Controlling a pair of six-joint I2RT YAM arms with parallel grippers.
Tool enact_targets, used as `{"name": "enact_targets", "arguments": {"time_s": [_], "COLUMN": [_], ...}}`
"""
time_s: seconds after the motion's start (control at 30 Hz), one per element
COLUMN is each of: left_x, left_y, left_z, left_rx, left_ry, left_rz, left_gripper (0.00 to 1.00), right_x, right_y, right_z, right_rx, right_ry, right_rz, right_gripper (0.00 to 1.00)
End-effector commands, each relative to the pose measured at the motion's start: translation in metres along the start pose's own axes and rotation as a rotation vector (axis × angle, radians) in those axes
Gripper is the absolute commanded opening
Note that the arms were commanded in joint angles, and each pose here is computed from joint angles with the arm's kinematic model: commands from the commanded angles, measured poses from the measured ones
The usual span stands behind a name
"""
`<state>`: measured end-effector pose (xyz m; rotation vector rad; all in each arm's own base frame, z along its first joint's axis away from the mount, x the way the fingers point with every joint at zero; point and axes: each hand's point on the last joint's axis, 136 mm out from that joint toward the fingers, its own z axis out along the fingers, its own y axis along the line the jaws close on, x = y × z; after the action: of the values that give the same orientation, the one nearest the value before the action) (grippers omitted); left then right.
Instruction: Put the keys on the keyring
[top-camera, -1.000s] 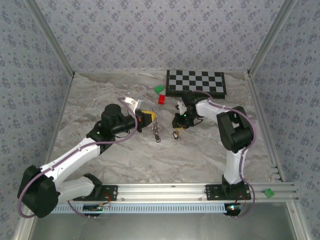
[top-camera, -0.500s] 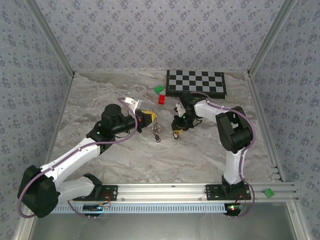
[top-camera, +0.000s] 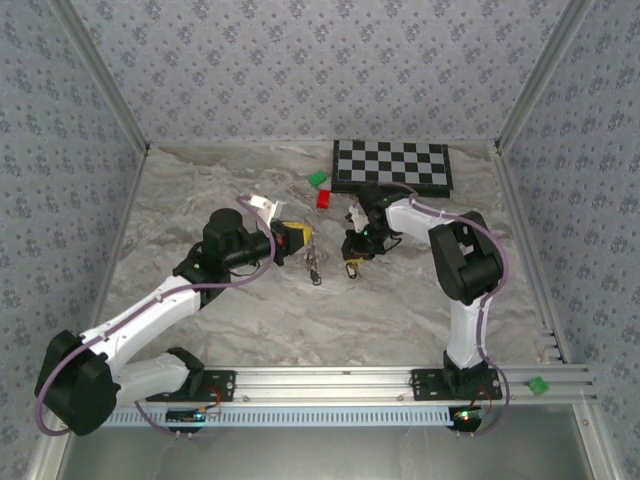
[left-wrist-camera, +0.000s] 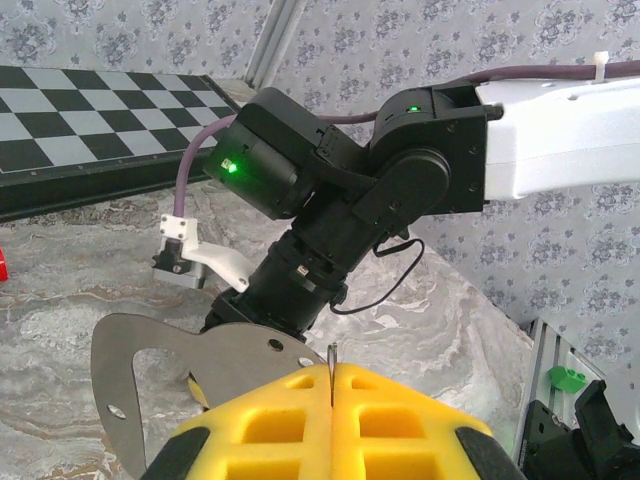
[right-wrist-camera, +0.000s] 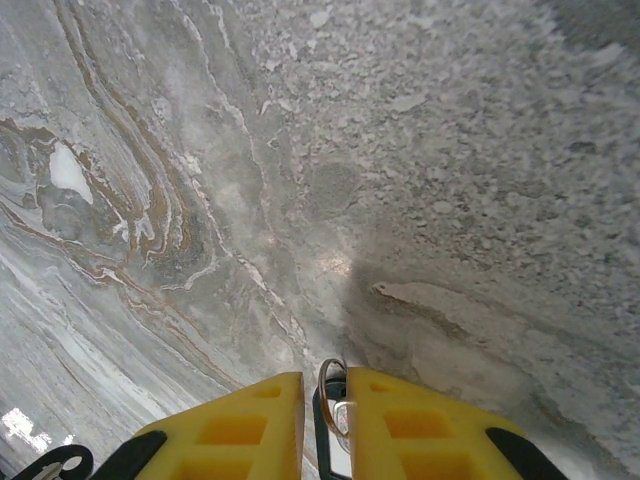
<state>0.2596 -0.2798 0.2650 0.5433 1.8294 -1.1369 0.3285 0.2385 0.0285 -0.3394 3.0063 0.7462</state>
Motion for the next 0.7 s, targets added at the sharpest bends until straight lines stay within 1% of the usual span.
{"name": "enact_targets", "arguments": {"time_s": [0.0,0.03,0.23,0.27,0.33,0.37,0.53,0.63,0.67], "left_x": [-0.019,-0.018,-0.018,-0.017,-0.018,-0.018,-0.018,-0.018,-0.018], "left_y": [-0.014,-0.014,-0.014,-0.014,-0.014,-0.014,-0.014,-0.015,-0.014], "left_z": [-0.005,-0.006,-0.006,-0.006,-0.006,-0.006,-0.006,-0.006,-0.006], "left_rx": [0.051,0.052,0.055,0.054,0.057,0.057,0.057,0.055,0.053], "left_ry": [-0.061,-0.060,-0.059,-0.057,-0.058,-0.058,-0.058,-0.060,-0.062], "left_rz": [0.031,0.031,0.030,0.029,0.030,0.030,0.030,0.032,0.032], "left_gripper": [0.00,0.00,0.00,0.00,0.00,0.00,0.00,0.00,0.00], "right_x": [0.002,0.002,0.003,0.003,0.003,0.002,0.000,-0.002,-0.005], "right_y": [-0.001,-0.002,-0.004,-0.004,-0.003,-0.002,0.005,0.013,0.017], "right_z": [0.002,0.002,0.002,0.002,0.000,-0.001,-0.010,-0.020,-0.025], "right_rx": [0.021,0.026,0.042,0.042,0.042,0.041,0.026,0.013,0.011], "right_ry": [0.028,0.028,0.029,0.030,0.025,0.020,-0.020,-0.072,-0.107], "right_rz": [-0.015,-0.017,-0.019,-0.020,-0.026,-0.029,-0.052,-0.102,-0.125], "right_gripper": [0.18,0.16,0.13,0.10,0.02,0.00,0.00,0.00,0.00]}}
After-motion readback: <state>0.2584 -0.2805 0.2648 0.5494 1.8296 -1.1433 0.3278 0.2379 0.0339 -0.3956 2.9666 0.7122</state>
